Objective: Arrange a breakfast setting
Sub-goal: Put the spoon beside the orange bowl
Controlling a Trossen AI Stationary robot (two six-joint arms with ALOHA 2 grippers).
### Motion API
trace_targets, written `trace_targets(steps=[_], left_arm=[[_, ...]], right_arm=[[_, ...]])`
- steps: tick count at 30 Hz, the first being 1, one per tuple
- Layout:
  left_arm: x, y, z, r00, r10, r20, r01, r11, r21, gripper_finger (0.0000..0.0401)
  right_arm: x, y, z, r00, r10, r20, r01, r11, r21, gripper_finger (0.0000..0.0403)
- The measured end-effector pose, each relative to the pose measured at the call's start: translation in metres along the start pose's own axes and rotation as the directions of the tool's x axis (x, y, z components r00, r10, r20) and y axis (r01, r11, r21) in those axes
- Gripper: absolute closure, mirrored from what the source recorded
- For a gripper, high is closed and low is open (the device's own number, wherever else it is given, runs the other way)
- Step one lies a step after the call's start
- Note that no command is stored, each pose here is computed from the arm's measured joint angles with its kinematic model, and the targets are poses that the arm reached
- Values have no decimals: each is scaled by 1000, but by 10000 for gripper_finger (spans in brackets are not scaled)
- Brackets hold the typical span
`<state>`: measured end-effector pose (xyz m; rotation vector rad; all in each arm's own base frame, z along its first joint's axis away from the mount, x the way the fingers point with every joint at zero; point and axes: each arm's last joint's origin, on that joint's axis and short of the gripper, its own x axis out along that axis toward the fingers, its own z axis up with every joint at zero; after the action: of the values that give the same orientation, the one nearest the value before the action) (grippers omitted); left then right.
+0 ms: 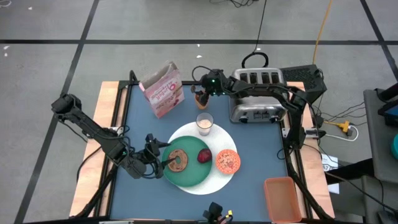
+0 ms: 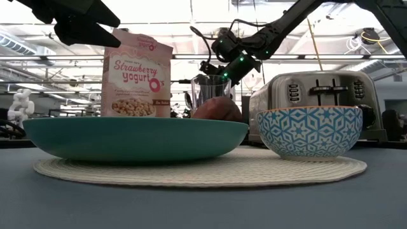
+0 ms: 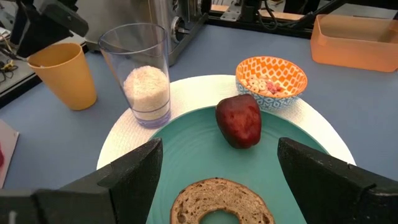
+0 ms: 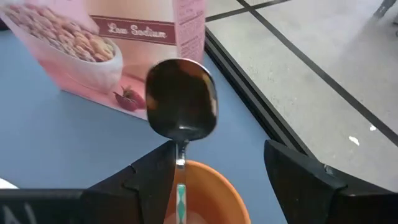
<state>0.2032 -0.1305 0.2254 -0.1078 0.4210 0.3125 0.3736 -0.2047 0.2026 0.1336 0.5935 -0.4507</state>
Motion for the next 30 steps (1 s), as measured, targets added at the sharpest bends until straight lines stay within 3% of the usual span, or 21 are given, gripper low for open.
trace_targets(steps=[8,13,30], left_arm=[[0,0,0,1000,0,0,0,1000,0,80],[0,0,0,1000,0,0,0,1000,0,80],[0,0,0,1000,0,0,0,1000,-5,80]], right_arm=[[0,0,0,1000,3,-4,-2,1000,13,165],[3,2,-2,997,75,-7,-75,997,17,165],[16,1,-6,997,70,39,-70,997,12,165]])
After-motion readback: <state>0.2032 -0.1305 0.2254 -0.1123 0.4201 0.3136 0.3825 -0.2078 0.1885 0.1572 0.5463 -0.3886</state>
